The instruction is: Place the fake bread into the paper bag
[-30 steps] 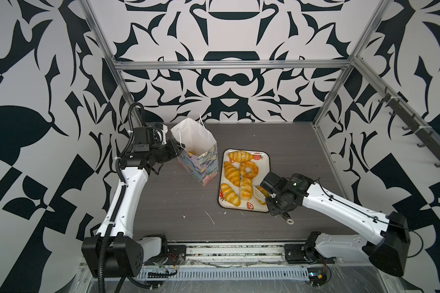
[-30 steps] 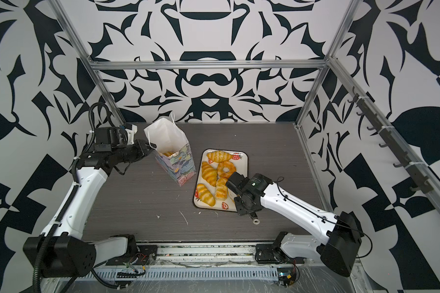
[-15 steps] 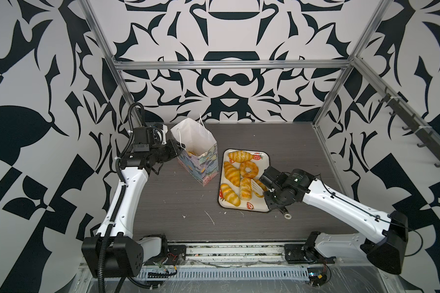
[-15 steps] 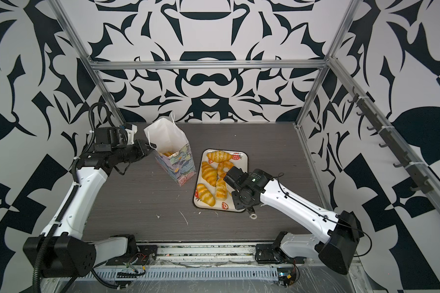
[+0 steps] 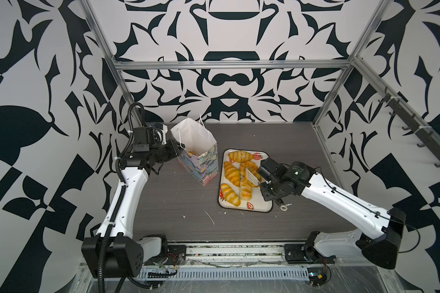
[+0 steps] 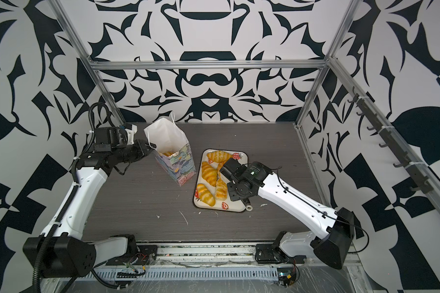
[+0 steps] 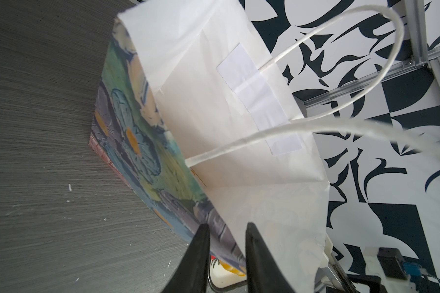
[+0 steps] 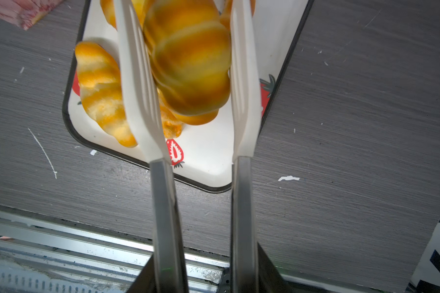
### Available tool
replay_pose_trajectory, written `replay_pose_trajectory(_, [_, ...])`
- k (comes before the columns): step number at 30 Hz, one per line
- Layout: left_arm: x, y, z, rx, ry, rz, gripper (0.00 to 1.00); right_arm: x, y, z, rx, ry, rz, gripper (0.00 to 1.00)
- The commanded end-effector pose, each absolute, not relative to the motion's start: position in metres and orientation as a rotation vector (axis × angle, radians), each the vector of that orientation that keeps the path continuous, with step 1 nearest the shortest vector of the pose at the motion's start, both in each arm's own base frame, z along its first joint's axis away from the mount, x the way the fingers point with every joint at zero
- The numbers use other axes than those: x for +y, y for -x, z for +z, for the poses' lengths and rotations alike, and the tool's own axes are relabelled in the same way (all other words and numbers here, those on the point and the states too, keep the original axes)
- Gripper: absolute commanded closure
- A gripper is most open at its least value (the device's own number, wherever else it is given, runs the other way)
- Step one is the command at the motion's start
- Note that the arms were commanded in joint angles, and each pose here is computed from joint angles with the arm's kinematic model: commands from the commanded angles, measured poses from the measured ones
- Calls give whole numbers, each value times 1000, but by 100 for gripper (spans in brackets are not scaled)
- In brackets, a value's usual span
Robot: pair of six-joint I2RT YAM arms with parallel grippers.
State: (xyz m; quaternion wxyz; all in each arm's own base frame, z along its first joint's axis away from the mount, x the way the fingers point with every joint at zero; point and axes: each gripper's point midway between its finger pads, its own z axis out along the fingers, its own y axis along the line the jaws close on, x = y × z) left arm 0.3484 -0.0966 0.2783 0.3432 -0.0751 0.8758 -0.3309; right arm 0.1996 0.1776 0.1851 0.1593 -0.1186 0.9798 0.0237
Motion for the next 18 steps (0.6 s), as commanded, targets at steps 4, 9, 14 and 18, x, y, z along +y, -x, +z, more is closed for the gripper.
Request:
replay_pose_trajectory(4, [-98,-342,286,2264,173,-856,73,185,-224,232,2656,311,106,54])
replay_pose_trajectory(9, [-97,-342,287,2262,173,-855,74,193,-232,247,2618,315,139,55])
replay_pose_trajectory(14, [-98,-342,287,2263,171,-855,74,201,-239,265,2574,323,178,55])
replay_pose_trajectory(18, [-97,-342,288,2259,168,-853,74,207,-244,281,2539,334,204,55])
